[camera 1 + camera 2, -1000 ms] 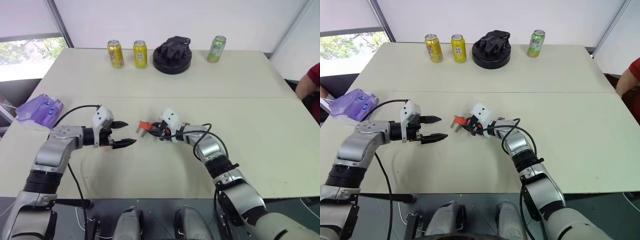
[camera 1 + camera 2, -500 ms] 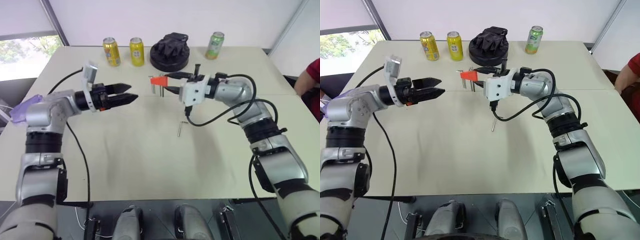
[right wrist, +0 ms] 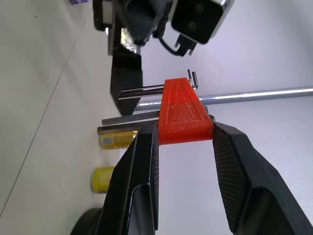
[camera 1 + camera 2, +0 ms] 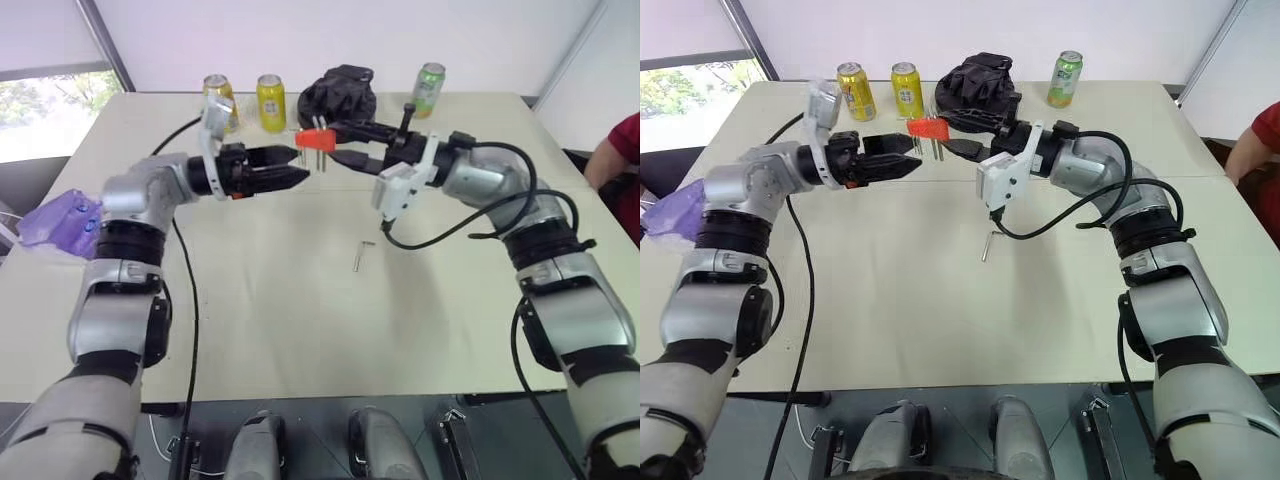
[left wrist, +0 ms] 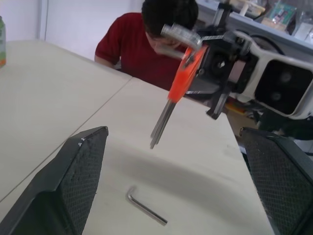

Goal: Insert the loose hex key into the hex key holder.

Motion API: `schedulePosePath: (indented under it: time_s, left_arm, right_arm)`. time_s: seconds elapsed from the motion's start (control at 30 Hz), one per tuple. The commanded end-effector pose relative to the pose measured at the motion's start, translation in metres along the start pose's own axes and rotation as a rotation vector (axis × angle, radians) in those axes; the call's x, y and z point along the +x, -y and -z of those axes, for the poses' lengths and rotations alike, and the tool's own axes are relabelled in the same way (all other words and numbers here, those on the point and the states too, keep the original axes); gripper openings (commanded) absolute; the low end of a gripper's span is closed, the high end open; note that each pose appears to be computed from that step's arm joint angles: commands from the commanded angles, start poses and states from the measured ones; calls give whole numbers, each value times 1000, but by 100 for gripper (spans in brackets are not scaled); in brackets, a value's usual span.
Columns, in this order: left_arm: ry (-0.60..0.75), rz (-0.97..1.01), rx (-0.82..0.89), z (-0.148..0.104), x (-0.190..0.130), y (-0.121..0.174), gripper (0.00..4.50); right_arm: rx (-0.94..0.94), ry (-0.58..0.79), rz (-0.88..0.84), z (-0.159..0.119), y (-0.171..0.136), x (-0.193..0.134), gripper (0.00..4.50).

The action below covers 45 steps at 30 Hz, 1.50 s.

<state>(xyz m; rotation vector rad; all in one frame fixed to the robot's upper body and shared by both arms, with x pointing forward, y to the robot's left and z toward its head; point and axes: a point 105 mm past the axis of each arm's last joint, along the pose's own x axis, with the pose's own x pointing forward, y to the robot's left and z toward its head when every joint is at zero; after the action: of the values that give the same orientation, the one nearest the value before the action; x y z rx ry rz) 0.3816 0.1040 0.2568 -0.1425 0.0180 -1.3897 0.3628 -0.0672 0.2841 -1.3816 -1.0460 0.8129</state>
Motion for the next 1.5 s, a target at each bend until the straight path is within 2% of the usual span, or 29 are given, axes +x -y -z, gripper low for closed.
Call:
schedulePosePath:
  time_s: [0.03, 0.5, 0.63, 0.7, 0.73, 0.77, 0.87, 0.9, 0.93, 1.4, 1.5]
  left_arm:
    - [17, 42, 96, -25, 9, 6, 450]
    - [-22, 105, 95, -29, 17, 9, 450]
    - [-16, 108, 98, -31, 19, 9, 329]
    - [-18, 117, 94, -30, 20, 10, 329]
    - [-20, 122, 91, -30, 20, 11, 257]
    - [-24, 129, 86, -28, 20, 11, 232]
    - [-25, 130, 83, -27, 20, 11, 89]
    - [-24, 128, 84, -27, 20, 11, 28]
    - [-23, 127, 85, -27, 20, 10, 12]
    - [-17, 97, 92, -21, 14, 8, 12]
    - [-18, 91, 95, -16, 12, 10, 0]
  right_arm:
    - [-36, 26, 76, -7, 19, -2, 99]
    - [-26, 28, 77, -14, 11, 0, 99]
    - [-21, 27, 72, -16, 7, 0, 99]
    - [-16, 29, 71, -17, 5, 0, 99]
    - [-13, 29, 71, -17, 5, 0, 99]
    - [-11, 29, 72, -17, 4, 0, 99]
    - [-10, 27, 72, -18, 4, 0, 99]
    - [-9, 26, 71, -18, 3, 0, 99]
    - [-8, 25, 69, -18, 3, 0, 99]
    - [36, -13, 9, -14, -15, -3, 99]
    - [37, -67, -10, -5, -18, -9, 244]
